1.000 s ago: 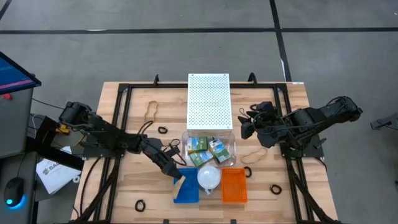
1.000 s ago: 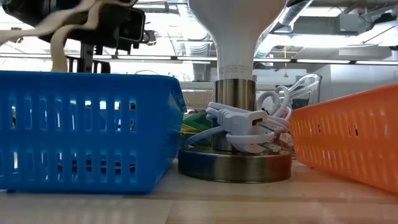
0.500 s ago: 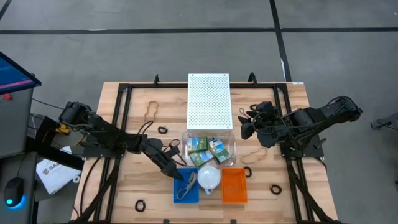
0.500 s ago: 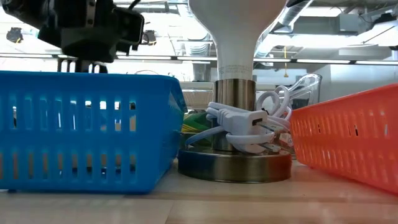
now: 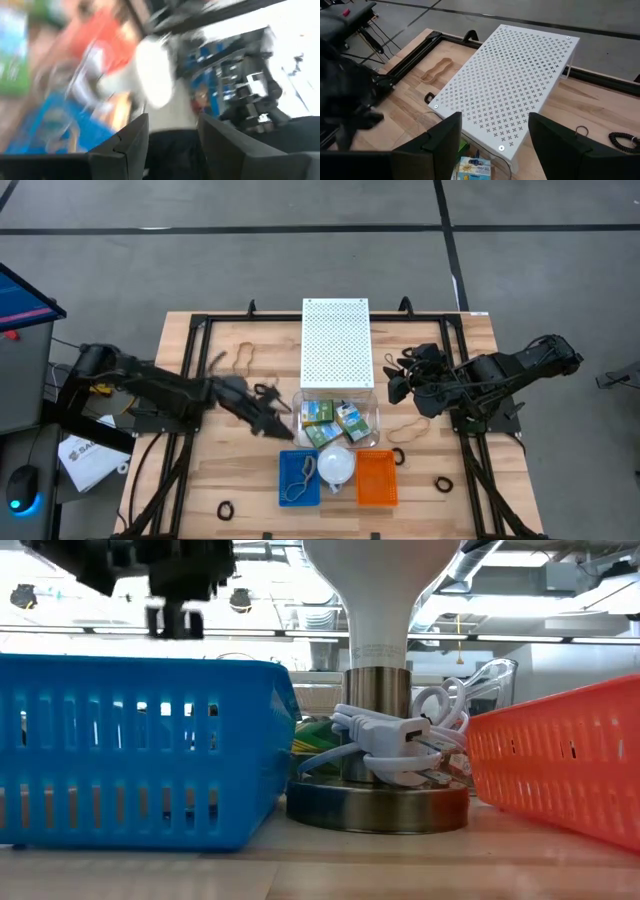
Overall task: Pick & Place Office Desk Supplies
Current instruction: Put the brown rubberband into the blue bin
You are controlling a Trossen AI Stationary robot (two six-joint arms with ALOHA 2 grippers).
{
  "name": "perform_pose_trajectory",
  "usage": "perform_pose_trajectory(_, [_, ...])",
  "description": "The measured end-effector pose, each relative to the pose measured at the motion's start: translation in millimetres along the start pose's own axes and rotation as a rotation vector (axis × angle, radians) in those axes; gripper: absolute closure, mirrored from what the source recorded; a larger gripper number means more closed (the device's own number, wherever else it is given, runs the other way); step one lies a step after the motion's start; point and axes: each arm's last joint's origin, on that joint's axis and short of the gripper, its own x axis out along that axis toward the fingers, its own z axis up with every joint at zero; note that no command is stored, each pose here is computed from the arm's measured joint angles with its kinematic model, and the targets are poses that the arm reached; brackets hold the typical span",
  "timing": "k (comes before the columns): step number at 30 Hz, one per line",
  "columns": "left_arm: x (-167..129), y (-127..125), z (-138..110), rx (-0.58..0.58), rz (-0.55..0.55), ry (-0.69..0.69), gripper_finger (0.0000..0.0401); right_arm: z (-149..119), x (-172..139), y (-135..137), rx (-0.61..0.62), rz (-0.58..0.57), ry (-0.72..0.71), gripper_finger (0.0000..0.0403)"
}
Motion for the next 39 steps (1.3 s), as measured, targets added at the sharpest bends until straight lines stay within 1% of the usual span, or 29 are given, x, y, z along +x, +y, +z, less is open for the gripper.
perform_pose_trajectory(3, [-26, -14, 22, 0.088, -0.058, -0.133, 0.0232, 0, 0, 0, 0.000, -0.004, -0.006, 0.0177])
perform_pose_trajectory(5, [-45, -19, 36, 0.136, -0.055, -0.239, 0.0224, 1, 1, -1, -0.001, -0.011, -0.007, 0.0177])
perform_pose_trajectory(6, [-56, -19, 44, 0.152, -0.033, -0.304, 0.0220, 1, 2, -1, 0.000, -0.014, -0.008, 0.0177])
perform_pose_trajectory(8, [-76, -16, 56, 0.164, 0.042, -0.425, 0.0210, 2, 2, -2, 0.000, -0.019, -0.011, 0.0177])
perform_pose_trajectory(10, [-96, -9, 66, 0.160, 0.129, -0.508, 0.0202, 3, 4, -2, -0.006, -0.025, -0.013, 0.0177])
perform_pose_trajectory(13, [-119, 6, 74, 0.168, 0.311, -0.563, 0.0195, 4, 5, -3, -0.005, -0.030, -0.014, 0.0177])
perform_pose_trajectory(16, [-138, 15, 81, 0.180, 0.543, -0.546, 0.0198, 4, 5, -3, -0.007, -0.030, -0.014, 0.0177])
perform_pose_trajectory(19, [-152, 28, 85, 0.105, 0.798, -0.514, 0.0210, 4, 5, -3, -0.007, -0.030, -0.014, 0.0177])
perform_pose_trajectory(21, [-158, 36, 88, 0.056, 0.926, -0.483, 0.0221, 4, 5, -3, -0.003, -0.030, -0.014, 0.0177])
perform_pose_trajectory(24, [-161, 51, 91, 0.018, 1.070, -0.404, 0.0237, 4, 5, -3, 0.000, -0.030, -0.015, 0.0177])
perform_pose_trajectory(28, [-154, 75, 96, -0.046, 1.176, -0.323, 0.0248, 5, 6, -4, 0.003, -0.039, -0.017, 0.0177])
perform_pose_trajectory(33, [-145, 105, 99, -0.121, 1.280, -0.227, 0.0246, 5, 7, -4, 0.003, -0.039, -0.016, 0.0177])
perform_pose_trajectory(37, [-142, 122, 99, -0.131, 1.371, -0.168, 0.0241, 5, 6, -3, 0.008, -0.035, -0.007, 0.0177])
perform_pose_trajectory(39, [-141, 127, 99, -0.135, 1.394, -0.150, 0.0240, 5, 6, -3, 0.009, -0.031, 0.000, 0.0177])
